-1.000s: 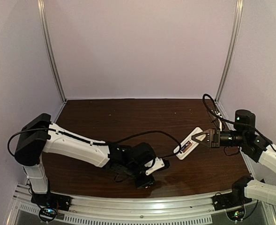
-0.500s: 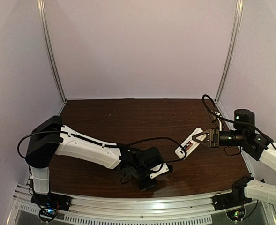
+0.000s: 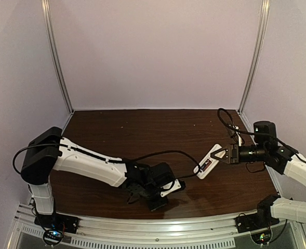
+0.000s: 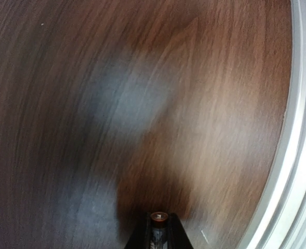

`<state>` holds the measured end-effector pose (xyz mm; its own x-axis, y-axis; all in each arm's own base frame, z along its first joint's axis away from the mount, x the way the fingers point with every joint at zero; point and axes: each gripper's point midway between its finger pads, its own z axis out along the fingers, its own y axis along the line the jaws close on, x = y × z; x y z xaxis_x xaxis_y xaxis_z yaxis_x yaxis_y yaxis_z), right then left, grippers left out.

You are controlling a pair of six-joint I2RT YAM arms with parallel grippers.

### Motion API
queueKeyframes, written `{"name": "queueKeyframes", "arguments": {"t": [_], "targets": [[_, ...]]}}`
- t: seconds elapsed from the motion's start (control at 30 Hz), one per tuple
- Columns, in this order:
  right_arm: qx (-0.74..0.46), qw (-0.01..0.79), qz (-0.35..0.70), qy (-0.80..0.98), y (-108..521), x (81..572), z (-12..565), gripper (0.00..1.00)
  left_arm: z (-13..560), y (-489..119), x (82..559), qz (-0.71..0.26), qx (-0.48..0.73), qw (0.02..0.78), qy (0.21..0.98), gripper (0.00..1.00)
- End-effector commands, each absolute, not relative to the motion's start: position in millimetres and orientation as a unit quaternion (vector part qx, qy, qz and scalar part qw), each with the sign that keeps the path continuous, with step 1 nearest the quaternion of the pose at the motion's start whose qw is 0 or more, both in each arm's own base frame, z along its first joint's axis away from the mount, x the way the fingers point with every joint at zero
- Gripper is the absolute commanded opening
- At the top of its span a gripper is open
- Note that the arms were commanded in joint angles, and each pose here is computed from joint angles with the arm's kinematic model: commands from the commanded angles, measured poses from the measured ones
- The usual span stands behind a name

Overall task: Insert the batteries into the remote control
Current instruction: Pick up the battery from the center of the board, then place the battery in the battery compartment.

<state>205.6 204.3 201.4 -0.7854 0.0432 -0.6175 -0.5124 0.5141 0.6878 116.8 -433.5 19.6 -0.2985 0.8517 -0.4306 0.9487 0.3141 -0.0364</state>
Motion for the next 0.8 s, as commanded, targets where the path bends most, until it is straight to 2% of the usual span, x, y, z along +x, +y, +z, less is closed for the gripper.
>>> {"name": "queueKeyframes", "arguments": {"t": [0.0,0.23,0.4,0.53,0.77], "targets": [[-0.129,0.318,0.477,0.809,204,218,213,0.0,74,-445,130,-0.22,0.525,0.234,0.788,0.0],[-0.094,0.3,0.528,0.789,214,221,212,0.0,180,-453,151,-0.293,0.469,0.391,0.735,0.0],[-0.088,0.301,0.558,0.768,224,220,224,0.0,263,-452,150,-0.381,0.422,0.503,0.652,0.0],[-0.086,0.297,0.584,0.75,238,215,232,0.0,283,-459,150,-0.392,0.424,0.527,0.624,0.0],[-0.101,0.279,0.608,0.737,265,201,239,0.0,283,-474,150,-0.403,0.43,0.528,0.612,0.0]]}}
